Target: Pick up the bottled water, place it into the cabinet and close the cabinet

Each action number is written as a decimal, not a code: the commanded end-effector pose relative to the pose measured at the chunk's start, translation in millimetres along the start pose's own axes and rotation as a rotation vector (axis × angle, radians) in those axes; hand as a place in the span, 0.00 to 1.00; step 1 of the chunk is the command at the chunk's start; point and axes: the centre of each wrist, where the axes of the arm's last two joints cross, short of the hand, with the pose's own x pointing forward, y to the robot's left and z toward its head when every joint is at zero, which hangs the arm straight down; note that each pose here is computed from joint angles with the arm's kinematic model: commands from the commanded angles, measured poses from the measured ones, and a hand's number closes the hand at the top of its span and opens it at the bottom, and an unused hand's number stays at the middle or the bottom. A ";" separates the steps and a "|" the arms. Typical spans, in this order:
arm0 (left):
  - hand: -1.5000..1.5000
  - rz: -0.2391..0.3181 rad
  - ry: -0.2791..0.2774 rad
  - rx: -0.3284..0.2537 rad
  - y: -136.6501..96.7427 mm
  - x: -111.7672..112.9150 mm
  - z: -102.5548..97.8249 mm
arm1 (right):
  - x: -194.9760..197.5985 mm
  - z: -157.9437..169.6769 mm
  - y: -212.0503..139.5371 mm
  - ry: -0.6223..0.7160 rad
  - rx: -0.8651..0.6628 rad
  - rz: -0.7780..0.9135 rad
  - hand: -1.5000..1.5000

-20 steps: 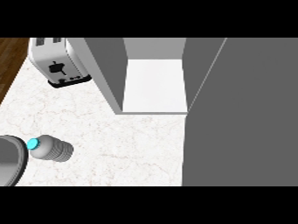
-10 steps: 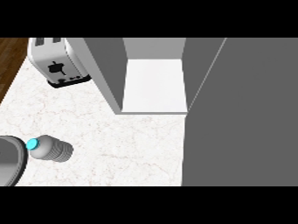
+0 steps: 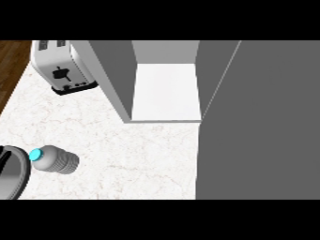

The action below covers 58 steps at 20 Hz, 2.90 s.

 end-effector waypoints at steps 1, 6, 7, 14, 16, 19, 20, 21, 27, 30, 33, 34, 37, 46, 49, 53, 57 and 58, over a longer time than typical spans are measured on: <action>0.00 -0.007 0.059 -0.004 6.7 -28.0 -31.4 | 7.2 -6.8 -2.0 -0.026 0.016 -0.003 0.00; 0.00 0.026 0.088 0.013 21.8 -35.0 -14.2 | 13.9 0.7 12.7 -0.009 0.011 -0.010 0.00; 0.00 0.033 0.112 0.034 21.1 -49.8 -18.1 | 10.3 6.2 8.5 -0.019 0.017 -0.004 0.00; 0.00 0.078 0.179 0.060 14.7 -75.1 -36.8 | -0.3 11.4 6.4 -0.004 0.025 -0.020 0.00; 0.00 0.119 0.169 0.057 38.5 -78.0 -21.4 | 4.5 6.5 13.9 -0.006 0.003 -0.023 0.00; 0.00 0.120 0.177 0.053 32.5 -94.7 -38.9 | -0.8 11.6 -2.7 0.008 0.014 -0.016 0.00; 0.00 0.148 0.180 0.071 38.5 -99.5 -22.2 | 13.7 13.7 -6.0 -0.017 0.030 0.012 0.00; 0.00 0.156 0.189 0.046 44.2 -90.5 -38.2 | -8.8 5.0 5.0 -0.008 0.016 -0.017 0.00; 0.00 0.134 0.179 0.024 11.4 -126.5 -57.5 | -1.0 3.2 16.8 -0.021 0.033 -0.010 0.00; 0.00 0.170 0.193 0.038 25.4 -131.4 -49.1 | -13.9 18.5 -16.4 -0.028 0.009 -0.017 0.00; 0.00 0.185 0.194 0.029 31.3 -137.9 -36.2 | 1.0 11.2 -8.9 -0.002 0.023 -0.016 0.00; 0.00 0.187 0.174 0.054 29.1 -140.5 -40.3 | -3.3 11.5 6.4 -0.010 0.033 -0.027 0.00; 0.00 0.207 0.202 0.020 11.7 -147.9 -58.8 | -1.5 -2.3 1.0 -0.013 0.020 -0.017 0.00; 0.00 0.351 0.215 -0.029 7.0 -152.8 -60.9 | -10.5 6.7 8.8 0.000 0.028 -0.027 0.00; 0.00 0.363 0.221 -0.048 4.2 -151.0 -69.7 | -20.5 4.7 -2.8 0.029 0.034 -0.027 0.00; 0.00 0.406 0.218 -0.101 -10.9 -159.5 -70.0 | -25.5 -9.3 10.6 0.003 0.046 -0.031 0.00; 0.00 0.407 0.210 -0.148 -16.1 -158.6 -74.7 | -28.8 -2.5 3.9 0.011 0.027 -0.035 0.00; 0.00 0.413 0.206 -0.143 -19.9 -162.7 -72.0 | -7.6 5.4 3.5 0.019 0.038 -0.034 0.00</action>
